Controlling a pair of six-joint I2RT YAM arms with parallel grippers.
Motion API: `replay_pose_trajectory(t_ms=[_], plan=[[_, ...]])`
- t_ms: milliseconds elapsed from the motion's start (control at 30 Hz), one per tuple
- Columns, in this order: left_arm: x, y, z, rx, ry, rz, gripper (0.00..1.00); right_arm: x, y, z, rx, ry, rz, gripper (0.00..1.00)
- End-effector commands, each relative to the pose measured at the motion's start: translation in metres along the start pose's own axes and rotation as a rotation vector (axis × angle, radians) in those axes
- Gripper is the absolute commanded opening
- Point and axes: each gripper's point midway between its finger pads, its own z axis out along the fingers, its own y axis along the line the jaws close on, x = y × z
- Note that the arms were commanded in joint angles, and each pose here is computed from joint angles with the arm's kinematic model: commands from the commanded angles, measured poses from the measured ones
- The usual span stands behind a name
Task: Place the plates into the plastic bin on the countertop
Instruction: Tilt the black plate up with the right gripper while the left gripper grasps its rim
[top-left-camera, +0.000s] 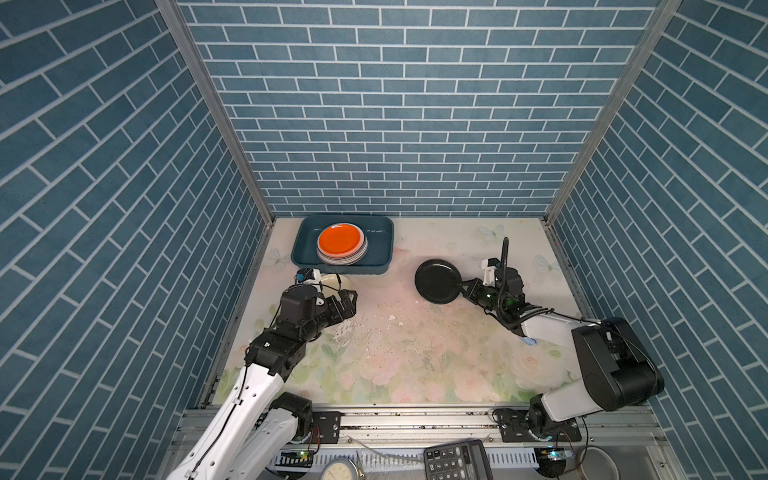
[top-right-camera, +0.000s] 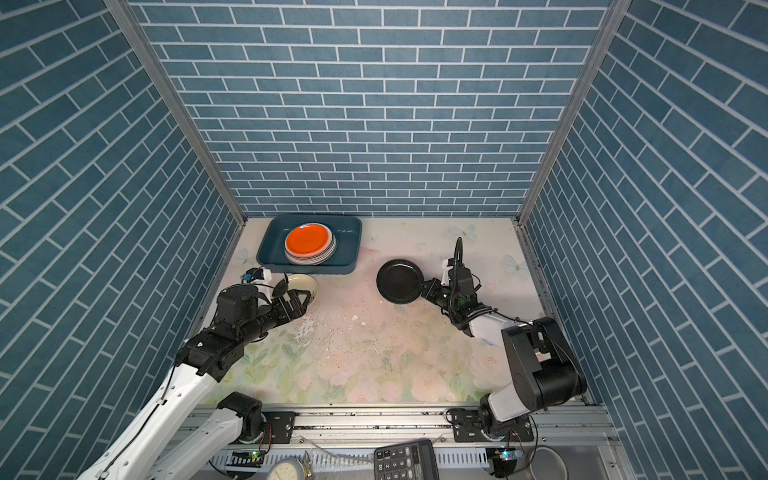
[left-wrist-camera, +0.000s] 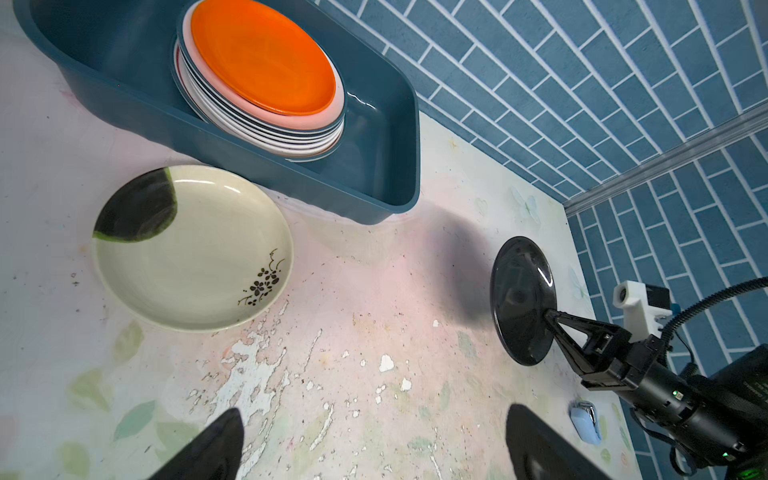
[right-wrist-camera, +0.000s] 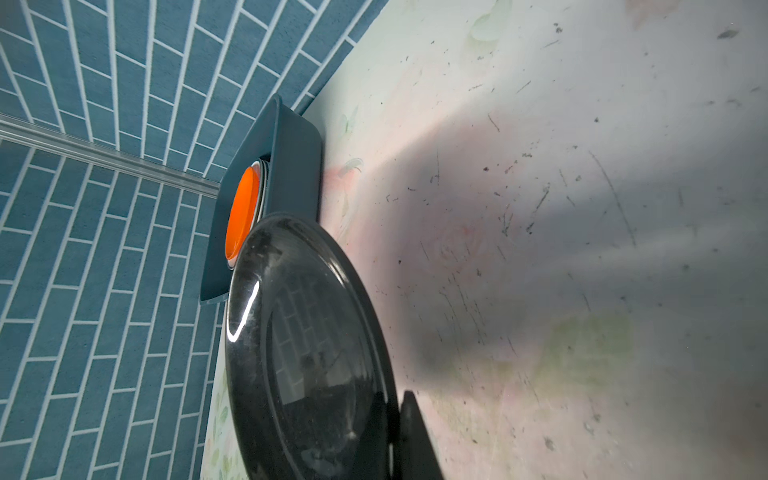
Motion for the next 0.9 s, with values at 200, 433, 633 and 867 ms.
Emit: replay_pose_trajectory(t_ms=[200,433,633,867], plan=[[0.006,-0.025,0.002,0.116,0.023,-0.006,1.0,0.015,0.008,-0.017,0.002,-0.009,0.007,0.0],[0.028,-0.05,0.007,0.182,0.082,0.036,0.99,0.032,0.007,-0.02,0.032,0.012,-0.007,0.0],[0.045,-0.071,0.011,0.221,0.115,0.089,1.0,0.043,0.015,-0.014,0.004,0.034,0.0,0.0],[0.063,-0.085,0.022,0.258,0.15,0.111,1.0,0.054,0.034,-0.016,-0.072,0.062,0.024,0.0]])
